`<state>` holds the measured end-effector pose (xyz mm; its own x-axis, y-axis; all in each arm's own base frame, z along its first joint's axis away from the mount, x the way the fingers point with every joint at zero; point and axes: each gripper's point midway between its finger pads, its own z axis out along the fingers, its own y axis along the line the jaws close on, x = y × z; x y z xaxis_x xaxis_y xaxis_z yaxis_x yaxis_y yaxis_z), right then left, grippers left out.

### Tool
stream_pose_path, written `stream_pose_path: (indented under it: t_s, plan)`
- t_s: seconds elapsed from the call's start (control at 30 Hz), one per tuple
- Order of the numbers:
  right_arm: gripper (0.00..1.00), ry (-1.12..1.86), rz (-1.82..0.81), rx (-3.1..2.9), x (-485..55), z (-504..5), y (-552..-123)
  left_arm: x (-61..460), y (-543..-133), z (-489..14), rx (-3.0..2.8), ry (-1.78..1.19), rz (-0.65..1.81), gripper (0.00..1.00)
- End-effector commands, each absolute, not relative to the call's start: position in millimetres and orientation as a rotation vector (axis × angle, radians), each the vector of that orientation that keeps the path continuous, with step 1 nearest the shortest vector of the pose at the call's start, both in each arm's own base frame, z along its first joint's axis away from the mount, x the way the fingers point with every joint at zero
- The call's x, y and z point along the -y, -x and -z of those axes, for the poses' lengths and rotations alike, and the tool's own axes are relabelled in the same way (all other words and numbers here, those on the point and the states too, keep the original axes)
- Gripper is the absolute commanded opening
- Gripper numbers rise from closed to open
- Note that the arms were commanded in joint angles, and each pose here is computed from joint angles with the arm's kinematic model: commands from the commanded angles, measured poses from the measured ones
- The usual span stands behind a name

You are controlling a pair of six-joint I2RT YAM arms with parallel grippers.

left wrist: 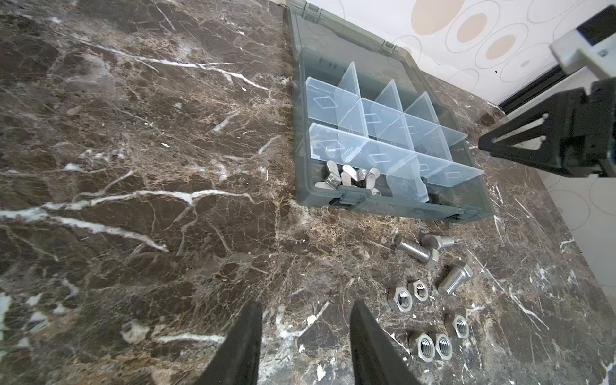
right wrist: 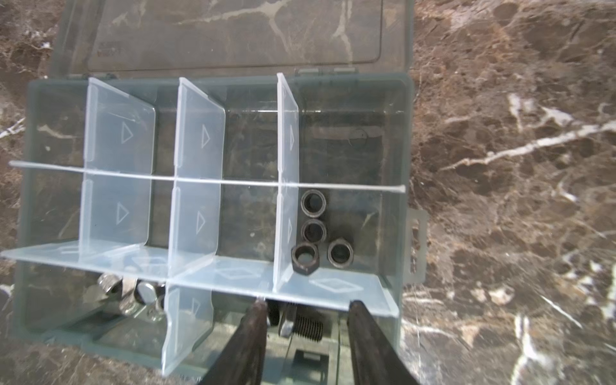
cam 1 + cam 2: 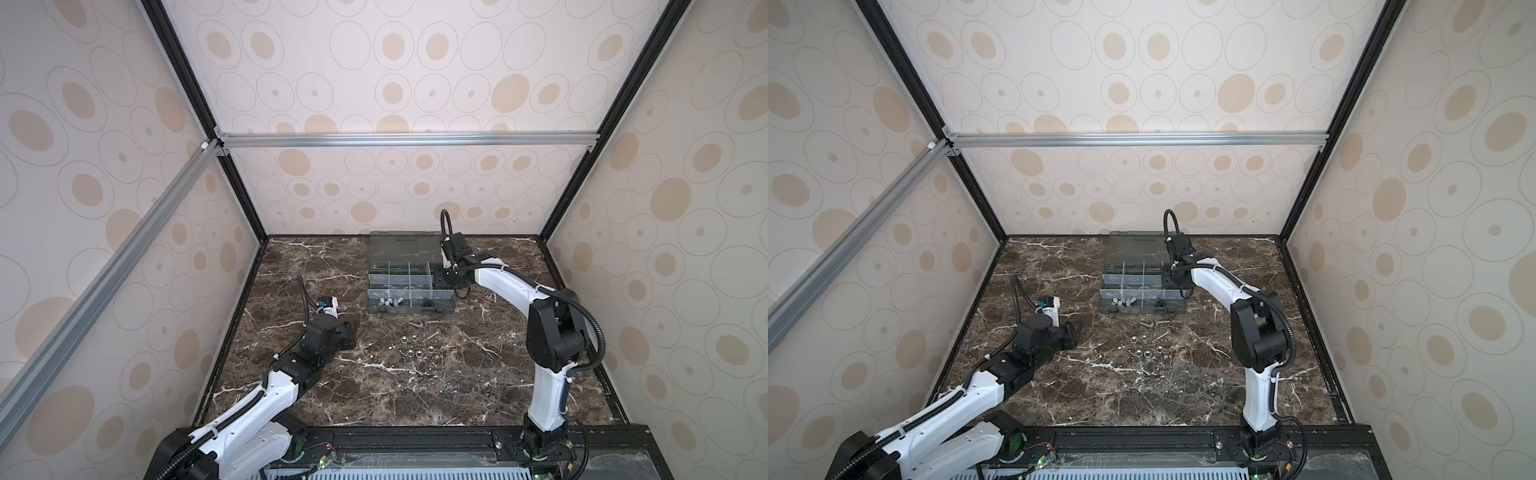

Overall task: Sort the screws and nuts into containers
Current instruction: Place the nut into the container, then pick up the nut at the center of the table.

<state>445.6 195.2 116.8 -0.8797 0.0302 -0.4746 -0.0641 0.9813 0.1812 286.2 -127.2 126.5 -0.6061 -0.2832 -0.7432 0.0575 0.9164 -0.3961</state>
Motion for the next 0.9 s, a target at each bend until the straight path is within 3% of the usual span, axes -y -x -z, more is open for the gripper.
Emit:
stream_pose_path:
  t_s: [0.0, 0.87]
  plan:
    - [0.44, 0.012, -0.305, -2.594, -189, -141, -430, 127, -288, -134, -2.154, 0.181, 0.506, 0.44]
    - [0.46, 0.110, -0.337, -2.606, -175, -138, -294, 152, -283, -131, -2.197, 0.119, 0.611, 0.40]
